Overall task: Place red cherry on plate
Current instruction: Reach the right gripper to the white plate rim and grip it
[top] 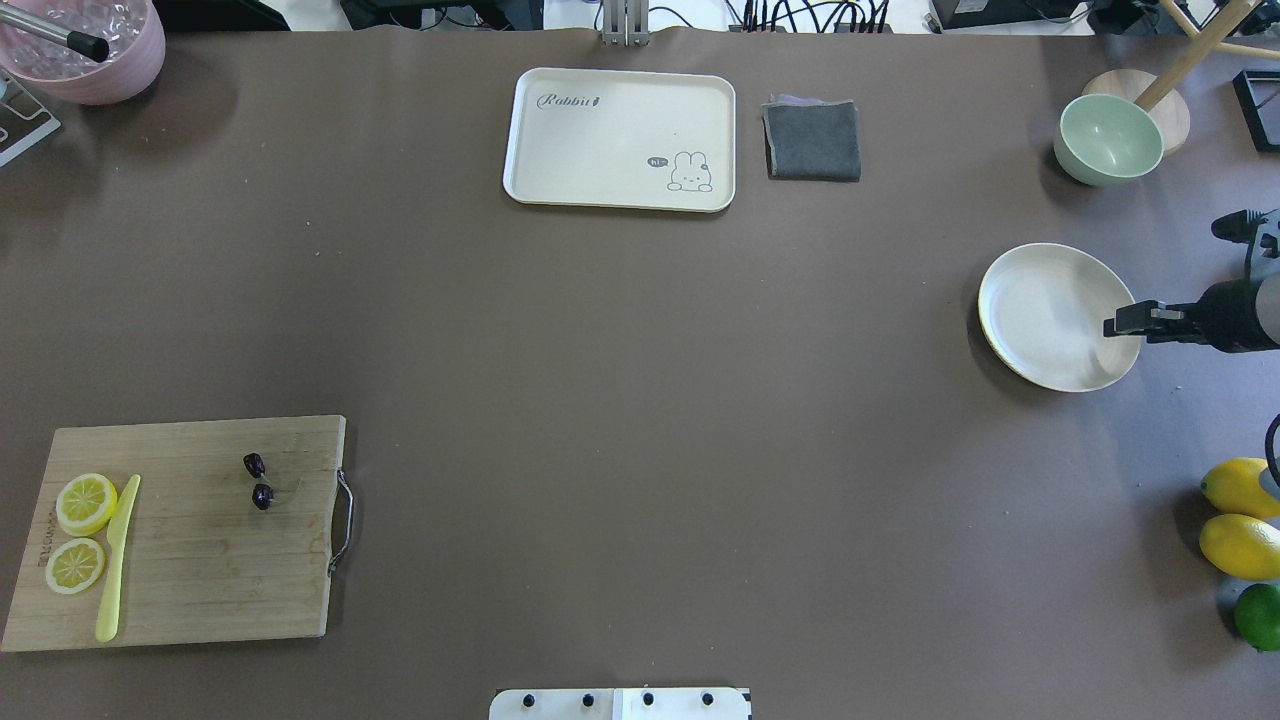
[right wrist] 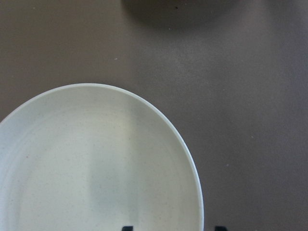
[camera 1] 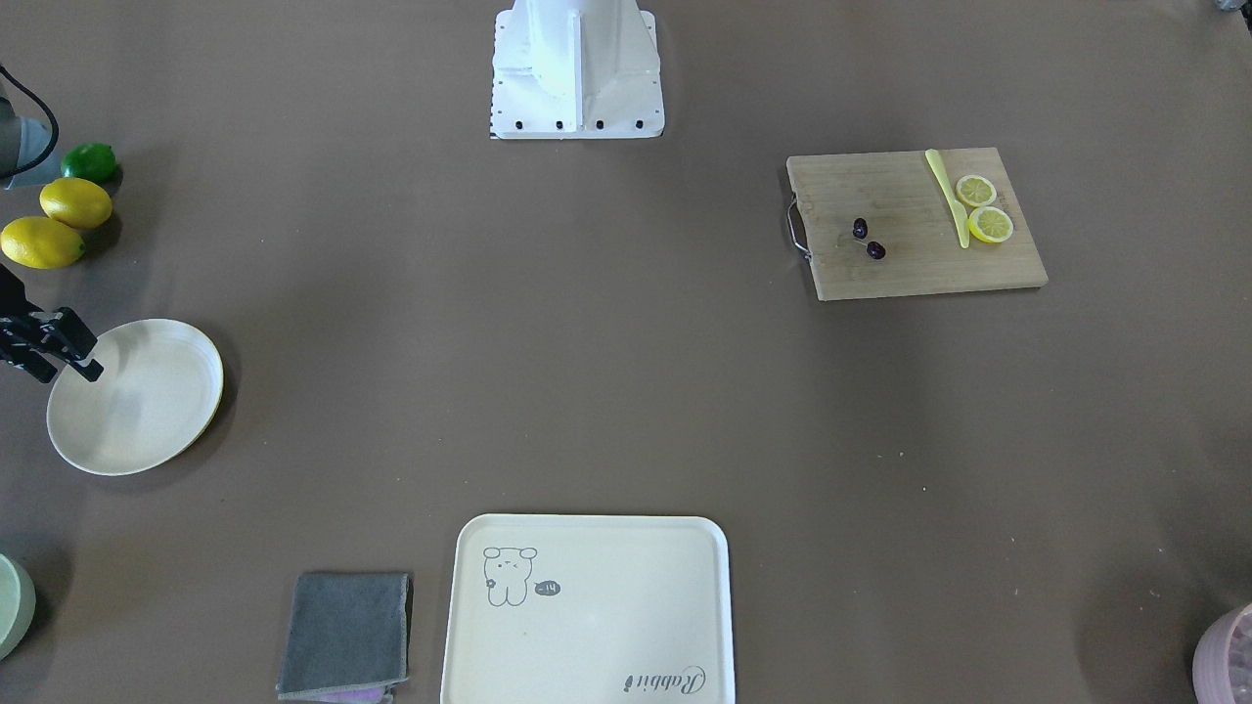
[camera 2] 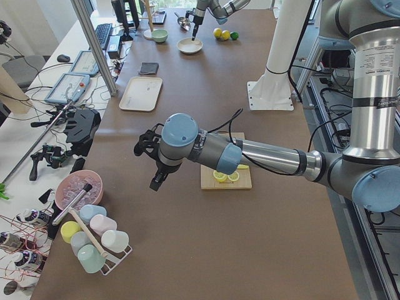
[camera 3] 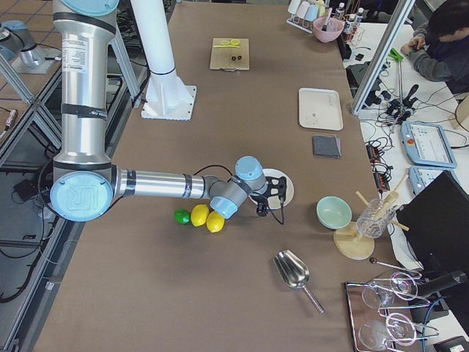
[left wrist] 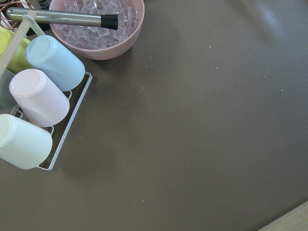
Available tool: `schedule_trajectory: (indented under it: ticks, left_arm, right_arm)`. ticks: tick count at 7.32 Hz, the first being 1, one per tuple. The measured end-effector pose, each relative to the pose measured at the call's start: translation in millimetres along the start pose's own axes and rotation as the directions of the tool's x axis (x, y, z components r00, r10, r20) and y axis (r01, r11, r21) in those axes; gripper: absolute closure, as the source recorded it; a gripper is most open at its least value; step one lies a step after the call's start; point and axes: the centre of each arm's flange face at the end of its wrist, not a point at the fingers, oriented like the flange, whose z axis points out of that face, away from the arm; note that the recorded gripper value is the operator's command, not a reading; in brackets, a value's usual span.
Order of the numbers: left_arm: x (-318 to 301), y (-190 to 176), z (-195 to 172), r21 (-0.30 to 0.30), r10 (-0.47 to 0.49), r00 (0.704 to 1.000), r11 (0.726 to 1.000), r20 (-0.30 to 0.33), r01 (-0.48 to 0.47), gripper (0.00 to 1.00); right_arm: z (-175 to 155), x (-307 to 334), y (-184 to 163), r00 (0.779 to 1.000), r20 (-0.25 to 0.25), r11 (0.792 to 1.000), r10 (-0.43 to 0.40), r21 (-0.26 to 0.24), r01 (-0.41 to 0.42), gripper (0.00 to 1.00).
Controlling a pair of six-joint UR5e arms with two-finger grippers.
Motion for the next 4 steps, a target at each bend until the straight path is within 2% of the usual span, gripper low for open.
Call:
schedule_trajectory:
  ticks: [1,2,4]
  left_arm:
    - [0.0,0.0,0.0,0.0,0.0,1.0,1.0,0.0,0.0,0.02]
    - [0.0,0.0,0.0,0.0,0.0,1.0,1.0,0.001,0.0,0.02]
    - [-0.1,0.0,0.0,0.0,0.0,1.0,1.0,0.001,0.0,0.02]
  right_arm:
    - [-2.5,8.2,6.9,1.0,0.005,1.0,-0.002,0.002,0.002,0.66]
    - [-4.1,14.0,12.4,1.0,0.008,1.0,-0.003,0.003,0.003,0.97]
    - [-4.1,13.1,12.6,1.0,0.015,1.0,-0.002,0.008,0.002,1.0]
